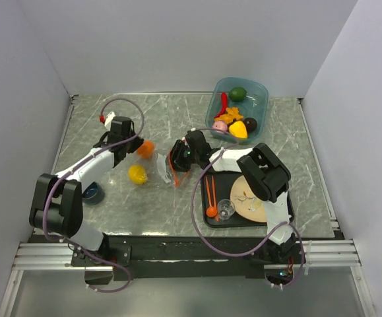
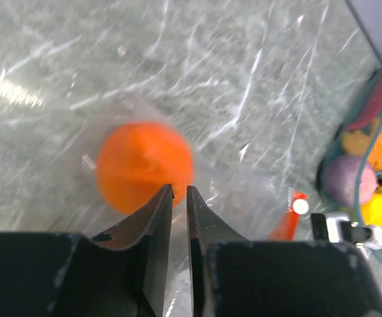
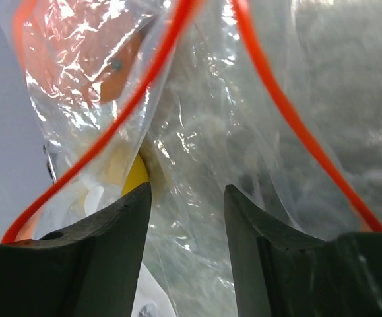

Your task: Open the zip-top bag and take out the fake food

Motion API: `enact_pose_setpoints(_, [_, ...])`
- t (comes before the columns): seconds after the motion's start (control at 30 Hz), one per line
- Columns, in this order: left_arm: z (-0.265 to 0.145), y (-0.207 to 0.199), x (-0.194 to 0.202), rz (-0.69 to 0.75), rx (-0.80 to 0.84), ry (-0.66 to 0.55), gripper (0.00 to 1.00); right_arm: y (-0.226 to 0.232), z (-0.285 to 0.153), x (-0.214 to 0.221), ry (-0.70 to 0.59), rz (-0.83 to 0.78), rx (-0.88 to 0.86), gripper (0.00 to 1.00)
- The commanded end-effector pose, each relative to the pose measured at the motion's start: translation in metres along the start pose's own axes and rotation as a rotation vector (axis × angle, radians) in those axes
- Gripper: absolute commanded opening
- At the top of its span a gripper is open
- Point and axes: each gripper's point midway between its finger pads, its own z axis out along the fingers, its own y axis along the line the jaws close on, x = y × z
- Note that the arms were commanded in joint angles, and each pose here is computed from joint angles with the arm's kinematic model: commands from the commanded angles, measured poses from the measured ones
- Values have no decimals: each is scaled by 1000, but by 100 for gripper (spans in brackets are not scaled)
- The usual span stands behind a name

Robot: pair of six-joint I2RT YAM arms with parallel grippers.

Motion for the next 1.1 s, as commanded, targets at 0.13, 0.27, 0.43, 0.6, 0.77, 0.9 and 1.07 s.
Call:
enact_pose_setpoints(0.13, [31,1,-15,44,-70,-40,19,33,9,-8,4,22,-119,59])
enact_pose_setpoints(0.27, [36,11,-14,42,-114,-52,18,33,11,-7,9,18,-126,59])
enact_pose_setpoints(0.43, [34,22,-20,46,-160,-98,17,28,12,-5,12,18,-120,60])
enact_pose_setpoints(0.6, [37,32,-14,60,-191,-85,18,28,12,-5,10,20,-122,62])
enact_pose_setpoints(0.77, [37,43,-6,53,-216,-69,29,28,12,-6,10,18,-120,63])
enact_pose_setpoints(0.9, [38,49,-1,51,-228,-63,32,28,13,-5,12,21,-121,63])
enact_pose_setpoints(1.07, [42,53,9,41,-230,-37,26,33,12,-7,8,21,-132,67])
